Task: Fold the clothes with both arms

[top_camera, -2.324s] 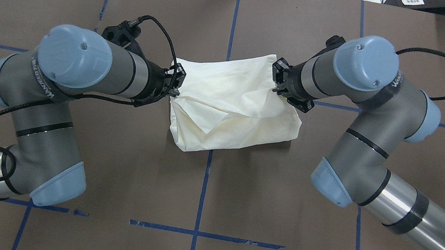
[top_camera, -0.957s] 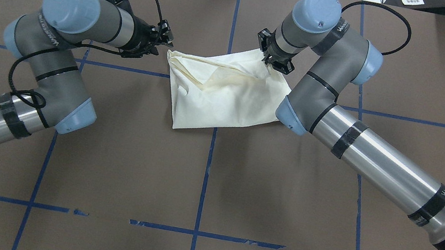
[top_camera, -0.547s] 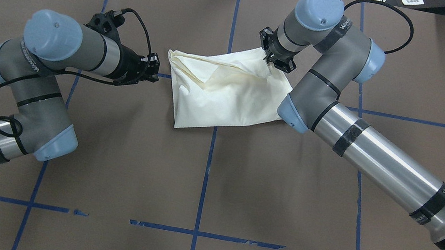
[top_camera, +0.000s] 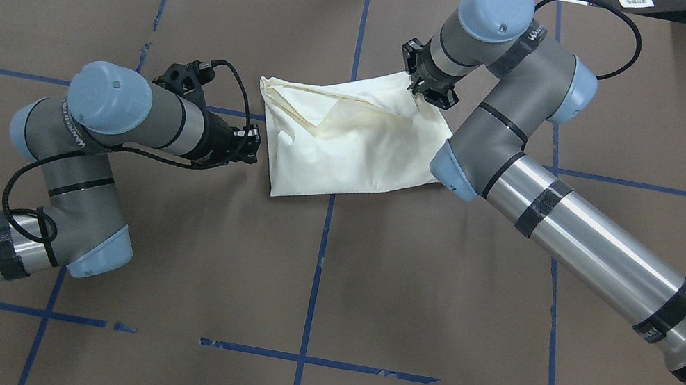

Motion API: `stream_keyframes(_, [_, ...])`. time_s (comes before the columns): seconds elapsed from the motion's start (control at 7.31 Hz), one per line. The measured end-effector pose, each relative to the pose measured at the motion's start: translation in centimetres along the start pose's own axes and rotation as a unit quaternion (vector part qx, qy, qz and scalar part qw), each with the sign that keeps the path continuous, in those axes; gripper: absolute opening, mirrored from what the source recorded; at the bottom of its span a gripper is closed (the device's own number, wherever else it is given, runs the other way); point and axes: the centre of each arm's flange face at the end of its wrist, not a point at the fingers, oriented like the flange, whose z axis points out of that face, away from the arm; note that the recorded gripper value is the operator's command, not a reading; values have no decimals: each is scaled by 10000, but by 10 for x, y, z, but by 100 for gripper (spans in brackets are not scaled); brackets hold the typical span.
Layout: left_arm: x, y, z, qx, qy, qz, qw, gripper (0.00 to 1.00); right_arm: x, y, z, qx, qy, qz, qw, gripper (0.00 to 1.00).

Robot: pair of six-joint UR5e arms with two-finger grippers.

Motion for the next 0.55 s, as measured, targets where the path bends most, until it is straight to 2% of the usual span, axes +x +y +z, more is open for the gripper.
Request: stream_keyframes(0.55, [-4, -2, 12, -55, 581, 226, 9980, 0, -2, 0, -2, -2, -18, -3, 10000, 0])
